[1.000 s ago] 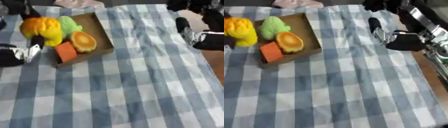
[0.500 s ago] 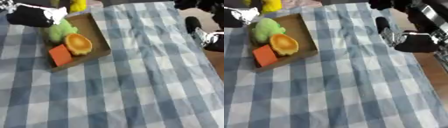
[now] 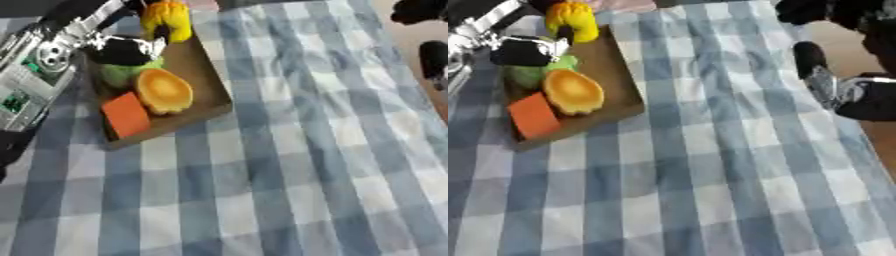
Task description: Pick up objects on the table and place them in the box.
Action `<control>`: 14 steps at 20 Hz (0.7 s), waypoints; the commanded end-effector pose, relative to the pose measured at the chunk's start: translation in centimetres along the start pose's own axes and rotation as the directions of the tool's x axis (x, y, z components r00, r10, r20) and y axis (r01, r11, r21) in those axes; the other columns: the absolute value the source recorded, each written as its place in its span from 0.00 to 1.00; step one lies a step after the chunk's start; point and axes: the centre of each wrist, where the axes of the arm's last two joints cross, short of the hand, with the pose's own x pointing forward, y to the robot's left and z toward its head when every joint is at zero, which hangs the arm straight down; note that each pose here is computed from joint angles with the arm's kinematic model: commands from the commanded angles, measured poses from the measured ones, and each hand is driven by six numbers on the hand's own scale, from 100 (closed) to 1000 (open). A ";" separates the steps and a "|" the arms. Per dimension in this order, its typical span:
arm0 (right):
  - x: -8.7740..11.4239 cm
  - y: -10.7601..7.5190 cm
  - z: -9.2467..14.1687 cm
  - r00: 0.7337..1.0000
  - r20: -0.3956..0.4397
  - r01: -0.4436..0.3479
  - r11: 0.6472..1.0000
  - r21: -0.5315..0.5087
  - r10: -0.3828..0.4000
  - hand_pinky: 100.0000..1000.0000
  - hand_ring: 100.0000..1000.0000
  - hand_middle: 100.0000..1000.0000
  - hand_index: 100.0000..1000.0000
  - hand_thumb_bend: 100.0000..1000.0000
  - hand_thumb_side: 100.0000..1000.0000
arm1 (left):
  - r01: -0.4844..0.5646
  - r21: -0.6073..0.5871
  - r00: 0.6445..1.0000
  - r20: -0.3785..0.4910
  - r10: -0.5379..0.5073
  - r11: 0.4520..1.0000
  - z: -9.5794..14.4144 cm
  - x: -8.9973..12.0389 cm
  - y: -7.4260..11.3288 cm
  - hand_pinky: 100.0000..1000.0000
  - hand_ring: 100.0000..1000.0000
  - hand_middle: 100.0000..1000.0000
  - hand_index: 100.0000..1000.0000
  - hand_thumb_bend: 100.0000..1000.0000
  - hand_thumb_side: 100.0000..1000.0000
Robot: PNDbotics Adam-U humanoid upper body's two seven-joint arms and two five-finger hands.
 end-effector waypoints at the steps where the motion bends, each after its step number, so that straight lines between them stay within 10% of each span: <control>1: 0.6 -0.7 -0.3 1.000 0.020 -0.023 1.000 0.001 0.023 0.79 0.77 0.73 0.86 0.00 0.26 | 0.054 0.013 0.998 -0.015 -0.054 0.998 -0.4 -0.9 0.7 0.76 0.63 0.58 0.68 0.00 0.18; 7: 0.5 -0.4 -0.2 1.000 0.009 -0.018 1.000 0.001 0.018 0.79 0.77 0.73 0.86 0.00 0.26 | 0.089 -0.041 0.994 -0.052 -0.092 0.995 -0.6 -2.3 -0.6 0.86 0.79 0.77 0.86 0.02 0.23; 14: 0.3 -0.1 0.1 1.000 -0.013 -0.007 1.000 0.004 0.007 0.79 0.77 0.73 0.85 0.00 0.27 | 0.151 -0.115 0.984 -0.079 -0.160 0.982 -0.7 -2.4 -0.8 0.93 0.88 0.90 1.00 0.39 0.40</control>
